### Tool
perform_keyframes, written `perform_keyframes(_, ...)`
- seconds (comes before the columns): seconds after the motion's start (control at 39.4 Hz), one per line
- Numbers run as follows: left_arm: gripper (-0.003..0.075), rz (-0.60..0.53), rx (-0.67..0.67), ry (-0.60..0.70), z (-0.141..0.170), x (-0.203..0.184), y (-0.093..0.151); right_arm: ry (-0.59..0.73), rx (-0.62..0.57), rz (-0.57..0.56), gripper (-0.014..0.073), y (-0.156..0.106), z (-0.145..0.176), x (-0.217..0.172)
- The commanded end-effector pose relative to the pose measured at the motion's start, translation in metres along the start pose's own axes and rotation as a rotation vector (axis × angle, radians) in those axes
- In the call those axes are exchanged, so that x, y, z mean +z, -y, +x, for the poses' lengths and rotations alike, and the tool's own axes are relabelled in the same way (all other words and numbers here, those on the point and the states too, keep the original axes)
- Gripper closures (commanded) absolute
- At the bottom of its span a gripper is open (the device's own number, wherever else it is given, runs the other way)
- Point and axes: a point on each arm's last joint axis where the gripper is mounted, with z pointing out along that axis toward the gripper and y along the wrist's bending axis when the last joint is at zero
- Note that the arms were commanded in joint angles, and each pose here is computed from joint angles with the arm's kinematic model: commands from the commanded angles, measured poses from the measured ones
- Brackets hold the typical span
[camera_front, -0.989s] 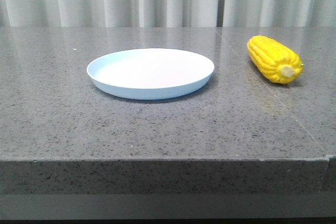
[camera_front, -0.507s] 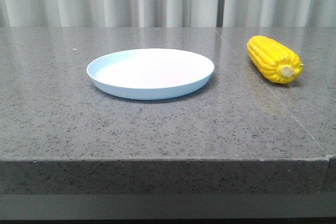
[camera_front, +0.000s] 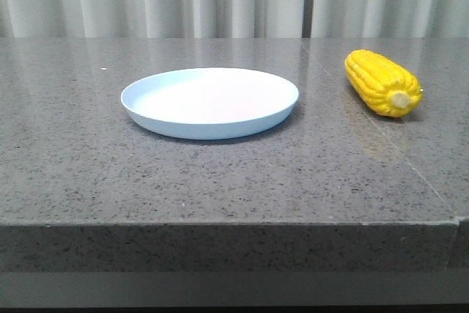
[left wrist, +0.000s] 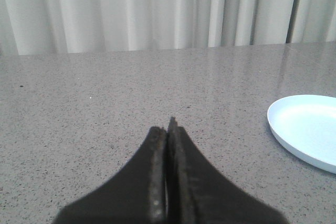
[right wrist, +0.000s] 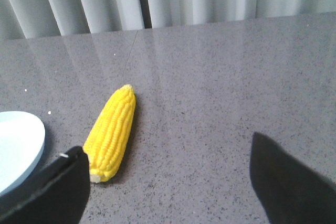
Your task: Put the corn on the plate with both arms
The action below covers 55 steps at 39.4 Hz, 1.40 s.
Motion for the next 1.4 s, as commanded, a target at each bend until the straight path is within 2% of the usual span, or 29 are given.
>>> perform_keyframes(0.0, 0.0741, 0.01, -0.013, 0.1, -0.016, -0.002, 0.001, 0.126, -0.014, -0.005, -0.0048, -0.002, -0.02, -0.002)
perform_keyframes(0.2, 0.0741, 0.01, -0.013, 0.1, -0.016, -0.002, 0.001, 0.221, -0.014, -0.013, -0.0048, -0.003, -0.029, -0.003)
perform_keyframes(0.3, 0.0741, 0.01, -0.013, 0.1, -0.016, -0.002, 0.001, 0.2, -0.014, -0.01, -0.0048, -0.004, -0.036, 0.005)
perform_keyframes(0.38, 0.0741, 0.01, -0.013, 0.1, -0.016, -0.002, 0.001, 0.143, -0.013, -0.003, -0.0048, -0.005, -0.045, 0.018)
perform_keyframes(0.66, 0.0741, 0.01, -0.013, 0.1, -0.016, -0.002, 0.001, -0.217, 0.003, 0.002, -0.0048, -0.014, -0.07, 0.096)
perform_keyframes(0.86, 0.0741, 0.01, -0.013, 0.1, -0.016, -0.002, 0.001, -0.461, 0.066, -0.093, -0.0048, -0.043, -0.067, 0.151)
perform_keyframes(0.99, 0.0741, 0.01, -0.013, 0.1, -0.016, -0.002, 0.001, -0.592, 0.11, -0.109, -0.0048, -0.051, -0.061, 0.186)
perform_keyframes(1.37, 0.0741, 0.01, -0.013, 0.1, -0.016, -0.002, 0.001, -0.766, 0.12, -0.094, -0.0048, -0.058, -0.027, 0.258)
